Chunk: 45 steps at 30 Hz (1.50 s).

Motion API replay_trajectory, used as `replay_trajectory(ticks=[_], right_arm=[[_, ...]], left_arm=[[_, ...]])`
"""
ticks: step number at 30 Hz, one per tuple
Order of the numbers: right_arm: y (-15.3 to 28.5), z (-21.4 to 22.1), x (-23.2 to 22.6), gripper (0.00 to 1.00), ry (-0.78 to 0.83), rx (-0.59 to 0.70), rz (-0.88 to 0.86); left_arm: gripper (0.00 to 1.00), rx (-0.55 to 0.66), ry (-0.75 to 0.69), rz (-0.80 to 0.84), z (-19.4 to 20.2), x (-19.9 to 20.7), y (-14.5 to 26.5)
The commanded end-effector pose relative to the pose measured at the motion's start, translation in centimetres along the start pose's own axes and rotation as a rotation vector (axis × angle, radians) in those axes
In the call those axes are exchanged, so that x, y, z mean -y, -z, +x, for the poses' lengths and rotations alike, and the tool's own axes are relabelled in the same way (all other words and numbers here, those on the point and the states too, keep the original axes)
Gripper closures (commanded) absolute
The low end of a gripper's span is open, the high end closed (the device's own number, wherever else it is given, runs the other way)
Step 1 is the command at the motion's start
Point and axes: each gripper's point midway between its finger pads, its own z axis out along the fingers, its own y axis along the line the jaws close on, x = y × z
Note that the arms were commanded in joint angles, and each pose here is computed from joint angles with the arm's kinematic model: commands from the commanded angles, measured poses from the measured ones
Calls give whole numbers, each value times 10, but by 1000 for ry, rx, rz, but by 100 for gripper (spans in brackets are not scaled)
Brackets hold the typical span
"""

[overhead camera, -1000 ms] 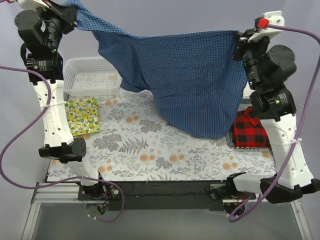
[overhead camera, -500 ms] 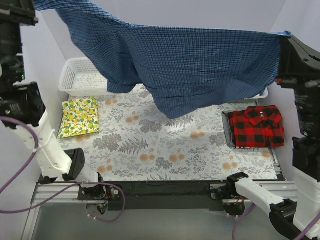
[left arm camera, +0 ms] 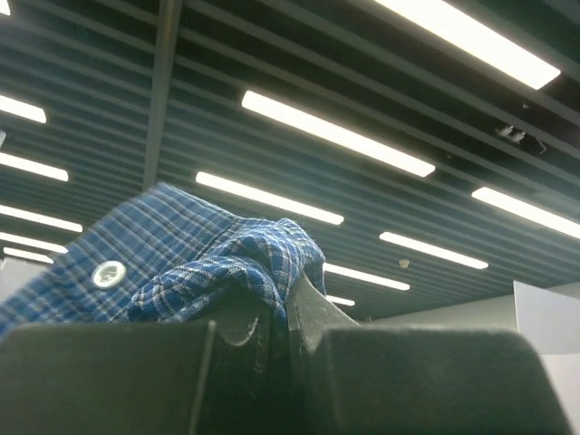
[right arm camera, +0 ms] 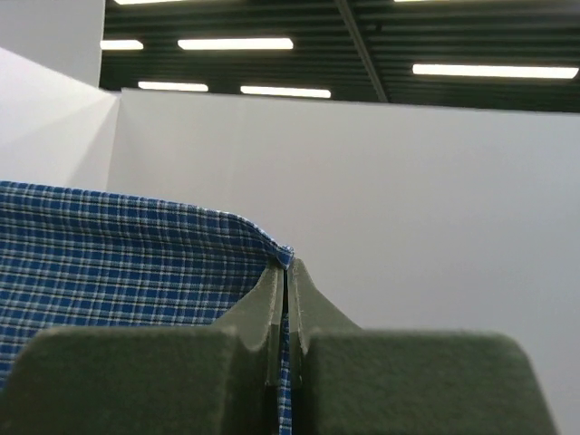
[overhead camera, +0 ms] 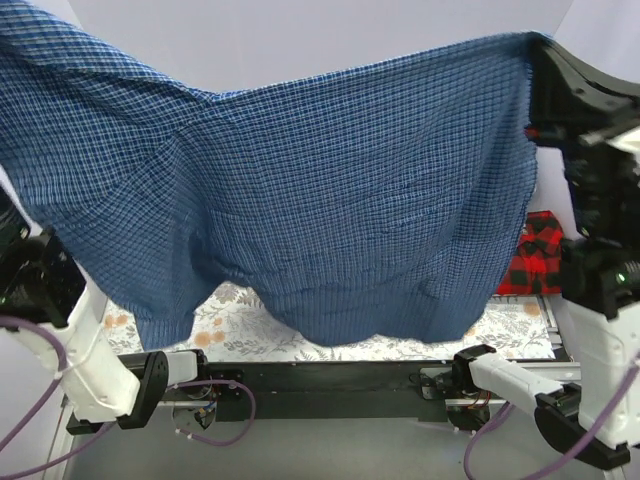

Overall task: Fold and stack the long sleeve shirts
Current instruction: Flatten the shirt out

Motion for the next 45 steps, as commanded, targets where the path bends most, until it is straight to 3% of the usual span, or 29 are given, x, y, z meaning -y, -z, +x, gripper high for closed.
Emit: replay_trajectory(ticks=[1, 4, 5, 8, 11, 17, 18, 21, 23, 24, 26, 27, 28, 30, 31, 32, 36, 40, 41, 43, 45], right_arm=[[-24, 63, 9, 99, -19, -89, 43], [-28, 121, 15, 99, -15, -198, 79], [-24, 149, 15, 99, -13, -252, 82], [-15, 225, 31, 99, 19, -402, 177], [8, 310, 46, 99, 69, -565, 276], [43, 434, 52, 99, 28, -769, 350], [51, 456, 52, 99, 25, -811, 356], [66, 497, 56, 99, 24, -882, 391], [67, 511, 68, 99, 24, -906, 421], [76, 534, 69, 99, 1, -948, 435], [65, 539, 80, 86, 2, -960, 450], [72, 558, 80, 78, 0, -1000, 456], [67, 558, 84, 60, 0, -1002, 456], [57, 555, 89, 37, -10, -1002, 463], [54, 551, 92, 16, -10, -993, 471], [58, 549, 93, 5, -4, -1020, 477], [66, 524, 92, 1, -7, -1041, 497], [100, 513, 74, 1, -64, -1129, 473], [112, 513, 63, 1, -108, -1168, 450], [146, 512, 46, 1, -148, -1245, 417], [172, 501, 31, 1, -198, -1299, 404]], left_arm=[[100, -306, 64, -182, 176, -95, 10], [100, -501, 137, -216, 262, -123, 36], [100, -615, 166, -245, 316, -144, 57], [100, -804, 258, -309, 413, -181, 111], [100, -932, 295, -353, 485, -207, 163], [100, -1140, 251, -347, 582, -221, 253], [98, -1194, 262, -329, 608, -201, 276], [92, -1283, 199, -346, 646, -201, 320], [64, -1334, 192, -361, 659, -201, 338], [62, -1324, 188, -361, 662, -199, 332], [60, -1351, 179, -403, 670, -206, 346], [51, -1347, 180, -414, 669, -207, 345], [42, -1326, 167, -428, 662, -208, 336], [37, -1307, 163, -439, 654, -207, 329], [35, -1311, 150, -436, 650, -207, 329], [32, -1290, 131, -444, 639, -207, 318], [21, -1312, 77, -483, 612, -208, 321], [21, -1414, 122, -543, 588, -196, 350], [22, -1478, 138, -563, 587, -193, 379], [22, -1523, 165, -564, 566, -179, 390], [23, -1641, 201, -570, 554, -165, 440]])
